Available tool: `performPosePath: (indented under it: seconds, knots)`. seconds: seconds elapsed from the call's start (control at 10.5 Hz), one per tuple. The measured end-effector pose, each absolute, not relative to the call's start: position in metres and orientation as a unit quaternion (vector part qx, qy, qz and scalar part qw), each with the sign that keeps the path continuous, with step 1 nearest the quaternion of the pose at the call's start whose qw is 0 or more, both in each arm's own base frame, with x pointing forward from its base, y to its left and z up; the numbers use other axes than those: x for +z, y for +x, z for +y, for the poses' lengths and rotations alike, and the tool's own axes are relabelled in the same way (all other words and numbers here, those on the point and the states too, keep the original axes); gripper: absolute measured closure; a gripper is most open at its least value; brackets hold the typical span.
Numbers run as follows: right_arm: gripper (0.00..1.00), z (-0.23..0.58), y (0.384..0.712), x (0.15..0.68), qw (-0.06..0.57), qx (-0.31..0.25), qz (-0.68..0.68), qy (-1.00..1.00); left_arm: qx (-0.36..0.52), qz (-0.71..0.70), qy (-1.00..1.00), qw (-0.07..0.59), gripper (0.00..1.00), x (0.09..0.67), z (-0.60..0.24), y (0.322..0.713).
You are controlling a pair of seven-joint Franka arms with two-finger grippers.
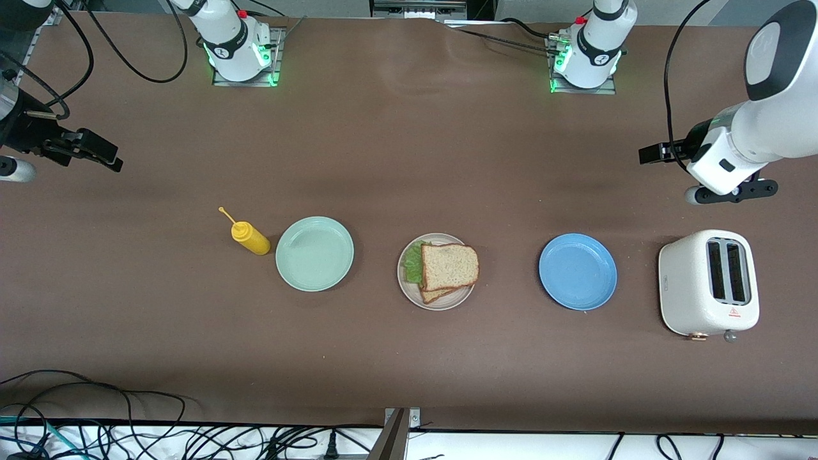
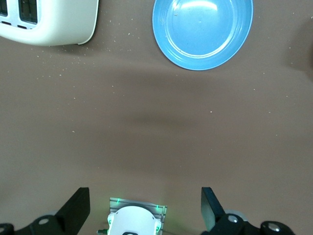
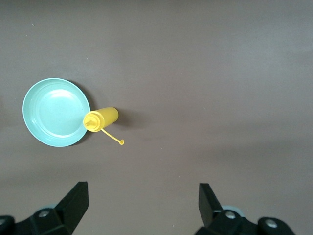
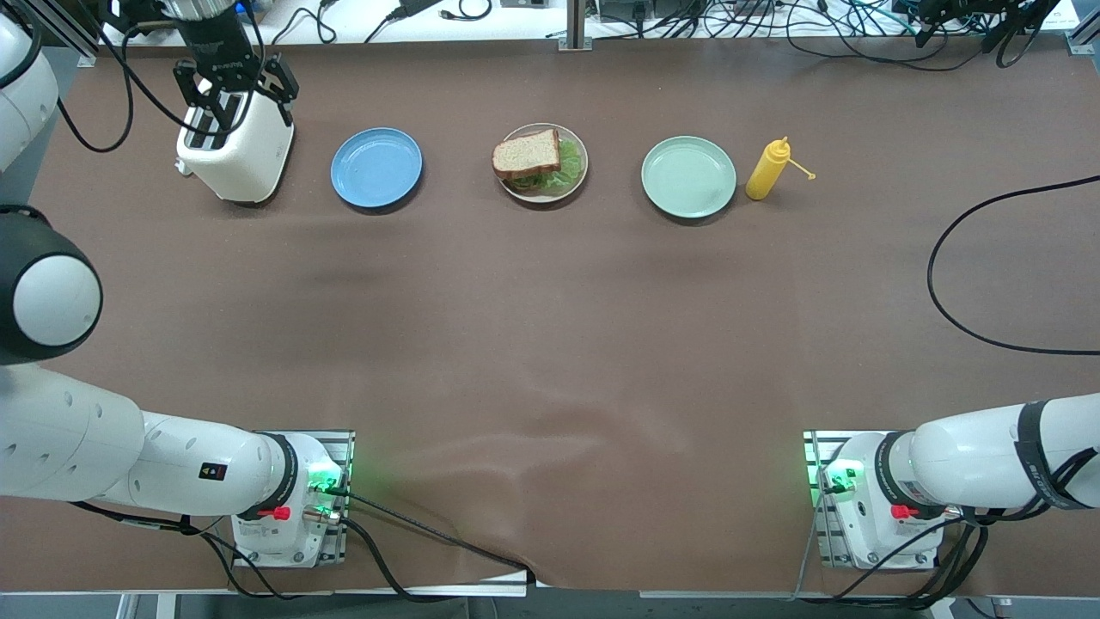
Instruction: Make sandwich on beige plate with both arms
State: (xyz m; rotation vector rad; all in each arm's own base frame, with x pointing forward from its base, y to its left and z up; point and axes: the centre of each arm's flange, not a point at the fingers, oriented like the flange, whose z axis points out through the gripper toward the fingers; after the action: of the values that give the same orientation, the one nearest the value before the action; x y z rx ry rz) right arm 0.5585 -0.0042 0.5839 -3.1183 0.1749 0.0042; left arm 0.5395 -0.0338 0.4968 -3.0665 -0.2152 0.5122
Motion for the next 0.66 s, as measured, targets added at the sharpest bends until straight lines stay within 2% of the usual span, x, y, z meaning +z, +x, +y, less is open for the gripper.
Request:
performPosePath:
  seconds: [0.28, 0.66]
  knots:
    - [0.0, -0.005, 0.558, 0.584, 0.003, 0.005, 0.051, -0.999, 0.158, -0.069, -0.985, 0.01, 0.0, 0.484, -0.033, 0.529]
    - [0.0, -0.004, 0.557, 0.585, 0.002, 0.005, 0.051, -0.999, 0.126, -0.067, -0.99, 0.005, 0.0, 0.514, -0.034, 0.527]
